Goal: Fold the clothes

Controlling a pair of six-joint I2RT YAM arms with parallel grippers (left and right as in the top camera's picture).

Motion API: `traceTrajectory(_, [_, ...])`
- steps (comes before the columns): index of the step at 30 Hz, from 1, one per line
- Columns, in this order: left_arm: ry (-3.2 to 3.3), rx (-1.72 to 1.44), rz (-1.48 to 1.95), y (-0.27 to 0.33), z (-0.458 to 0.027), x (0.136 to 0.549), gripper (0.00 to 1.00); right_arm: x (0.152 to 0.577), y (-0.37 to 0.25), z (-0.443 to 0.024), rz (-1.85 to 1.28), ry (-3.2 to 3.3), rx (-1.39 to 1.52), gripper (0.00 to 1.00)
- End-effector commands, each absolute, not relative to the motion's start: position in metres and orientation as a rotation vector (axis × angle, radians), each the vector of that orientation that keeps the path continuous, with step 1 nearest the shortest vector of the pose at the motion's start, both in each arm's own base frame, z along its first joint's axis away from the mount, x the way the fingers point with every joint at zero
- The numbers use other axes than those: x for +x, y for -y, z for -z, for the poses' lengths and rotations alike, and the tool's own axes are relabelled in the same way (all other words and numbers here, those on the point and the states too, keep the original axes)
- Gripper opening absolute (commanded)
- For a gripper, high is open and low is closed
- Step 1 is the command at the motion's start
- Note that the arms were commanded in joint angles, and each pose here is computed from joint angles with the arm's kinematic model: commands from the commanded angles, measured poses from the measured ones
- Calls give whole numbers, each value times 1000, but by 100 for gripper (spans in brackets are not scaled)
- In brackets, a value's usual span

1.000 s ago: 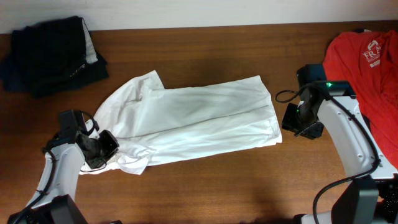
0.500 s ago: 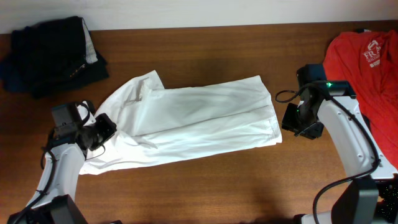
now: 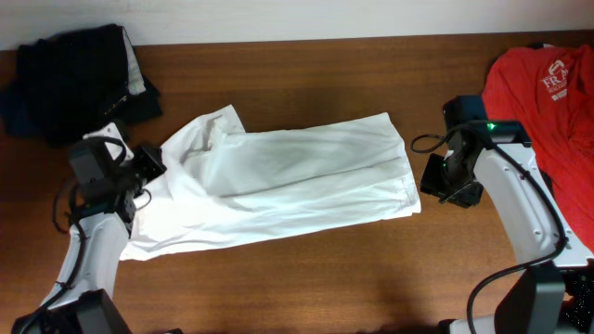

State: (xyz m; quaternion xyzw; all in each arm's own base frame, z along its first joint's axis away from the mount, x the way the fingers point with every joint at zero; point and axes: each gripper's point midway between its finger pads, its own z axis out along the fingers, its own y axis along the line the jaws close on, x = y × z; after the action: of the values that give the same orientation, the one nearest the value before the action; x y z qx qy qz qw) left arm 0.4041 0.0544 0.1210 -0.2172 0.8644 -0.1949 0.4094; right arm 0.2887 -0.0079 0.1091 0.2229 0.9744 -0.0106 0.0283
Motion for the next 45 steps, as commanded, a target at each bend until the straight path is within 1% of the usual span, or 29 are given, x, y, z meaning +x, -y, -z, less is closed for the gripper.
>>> traceTrajectory(1, [-2040,-449,518,-52,-155,426,4,289,8,-113,29,-2993,685,46])
traceTrajectory(2, [-2000,-452,527,-52,-163,431,9,289,8,-113,27,-2994,685,46])
traceTrajectory(3, [-1972,-453,534,-53,-170,434,27,289,7,-113,23,-2994,685,46])
traceTrajectory(4, [-1957,-442,537,-51,-173,436,60,289,6,-113,18,-2995,685,46])
traceTrajectory(6, [-1962,-432,544,-46,-173,436,99,289,6,-113,18,-2996,685,46])
traceTrajectory(8, [-1970,-424,557,-42,-172,436,99,289,6,-113,18,-2996,685,46])
traceTrajectory(13, [-1979,-311,726,-13,-185,425,99,289,6,-113,12,-2997,684,47])
traceTrajectory(15, [-2018,-304,723,-9,-176,421,99,292,-1,-113,-48,-2996,663,47])
traceTrajectory(16, [-2062,-236,687,-4,-167,416,99,298,-12,-114,-146,-2996,602,48])
traceTrajectory(18, [-2159,-223,581,-8,-150,410,99,306,-27,-117,-271,-2977,532,58])
traceTrajectory(19, [-2192,-220,524,-12,-149,410,99,308,-31,-117,-277,-2973,512,65])
traceTrajectory(20, [-2212,-183,477,-14,-155,412,99,309,-36,-117,-278,-2973,465,73])
traceTrajectory(21, [-2220,-154,446,-15,-164,414,99,310,-40,-118,-279,-2974,437,79])
traceTrajectory(22, [-2223,-92,383,-17,-187,424,99,311,-50,-118,-285,-2971,387,83])
traceTrajectory(25, [-2229,48,327,-11,-218,448,99,316,-71,-120,-301,-2954,286,86])
traceTrajectory(27, [-2246,164,308,-1,-220,475,99,316,-85,-120,-311,-2946,220,87])
traceTrajectory(28, [-2265,209,281,3,-212,491,99,316,-90,-121,-314,-2946,197,87])
traceTrajectory(30, [-2316,194,174,-2,-188,516,99,314,-94,-121,-315,-2950,181,88])
traceTrajectory(31, [-2334,197,147,-2,-175,525,99,314,-94,-121,-315,-2950,180,92])
traceTrajectory(33, [-2360,230,100,-4,-140,544,99,313,-94,-120,-314,-2954,179,99])
traceTrajectory(34, [-2402,228,20,-15,-110,550,99,311,-93,-120,-309,-2963,181,99])
traceTrajectory(37, [-2467,246,-47,-24,-82,547,98,310,-93,-119,-303,-2967,182,99])
traceTrajectory(39, [-2511,237,-80,-29,-64,544,93,311,-93,-119,-303,-2965,182,99])
traceTrajectory(43, [-2588,269,-98,-32,-29,537,93,311,-92,-119,-294,-2964,183,99])
traceTrajectory(45, [-2603,272,-101,-33,-20,536,93,311,-92,-119,-294,-2964,183,99])
